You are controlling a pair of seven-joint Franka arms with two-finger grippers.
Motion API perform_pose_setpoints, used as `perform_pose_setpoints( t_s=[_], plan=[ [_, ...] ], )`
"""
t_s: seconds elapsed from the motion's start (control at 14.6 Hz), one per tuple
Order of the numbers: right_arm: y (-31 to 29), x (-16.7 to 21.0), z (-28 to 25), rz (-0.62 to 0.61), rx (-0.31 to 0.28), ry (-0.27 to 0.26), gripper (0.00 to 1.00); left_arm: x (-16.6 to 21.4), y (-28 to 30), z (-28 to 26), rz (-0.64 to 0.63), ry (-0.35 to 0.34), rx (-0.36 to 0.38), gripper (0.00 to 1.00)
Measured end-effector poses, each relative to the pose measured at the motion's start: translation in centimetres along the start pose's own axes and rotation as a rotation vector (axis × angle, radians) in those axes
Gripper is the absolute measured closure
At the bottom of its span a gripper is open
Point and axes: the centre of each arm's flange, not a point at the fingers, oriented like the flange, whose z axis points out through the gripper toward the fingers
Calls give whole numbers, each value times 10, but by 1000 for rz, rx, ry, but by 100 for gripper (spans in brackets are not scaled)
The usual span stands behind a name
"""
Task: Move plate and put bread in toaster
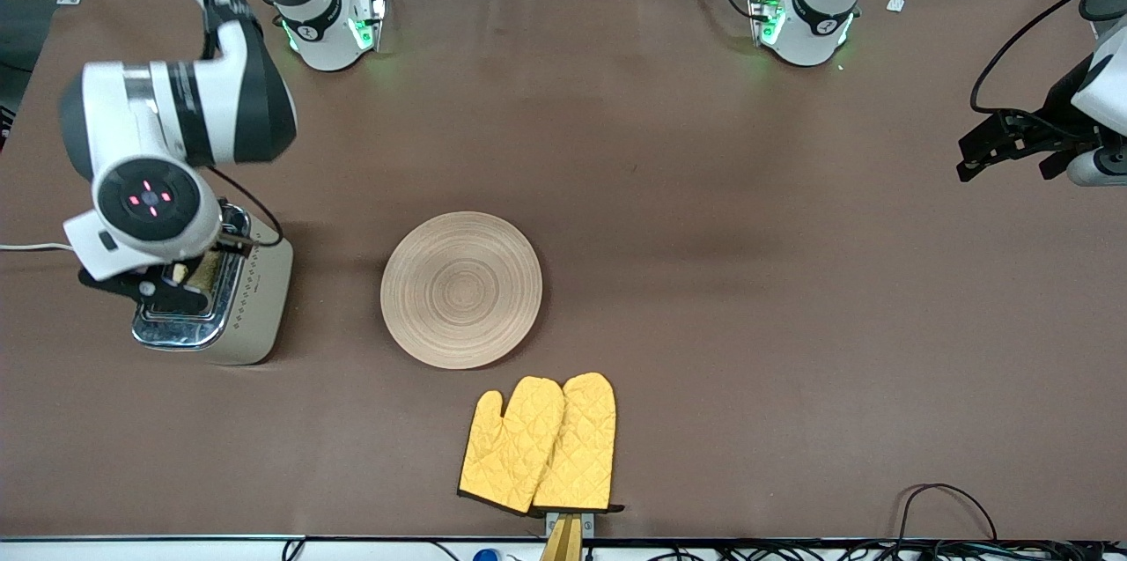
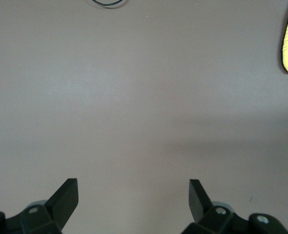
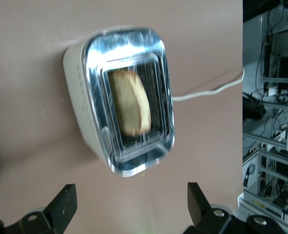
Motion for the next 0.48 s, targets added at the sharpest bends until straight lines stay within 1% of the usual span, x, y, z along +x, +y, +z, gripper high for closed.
perform_pose_setpoints(
  t_s=[0.14,0.21,0.27,0.34,0.48],
  plan=[
    [-2,-32,-22,-31,17,-47,0,0,0,0,0,0,0,0],
    [-5,-45,-31,-45,22,-55,0,0,0,0,0,0,0,0],
    [-5,-55,-40,-53,31,-52,0,0,0,0,0,0,0,0],
    [-1,-60,-47,-53,54,-47,0,0,0,0,0,1,0,0],
    [25,-58,-56,-20,116,-31,0,0,0,-1,0,4,0,0]
  ],
)
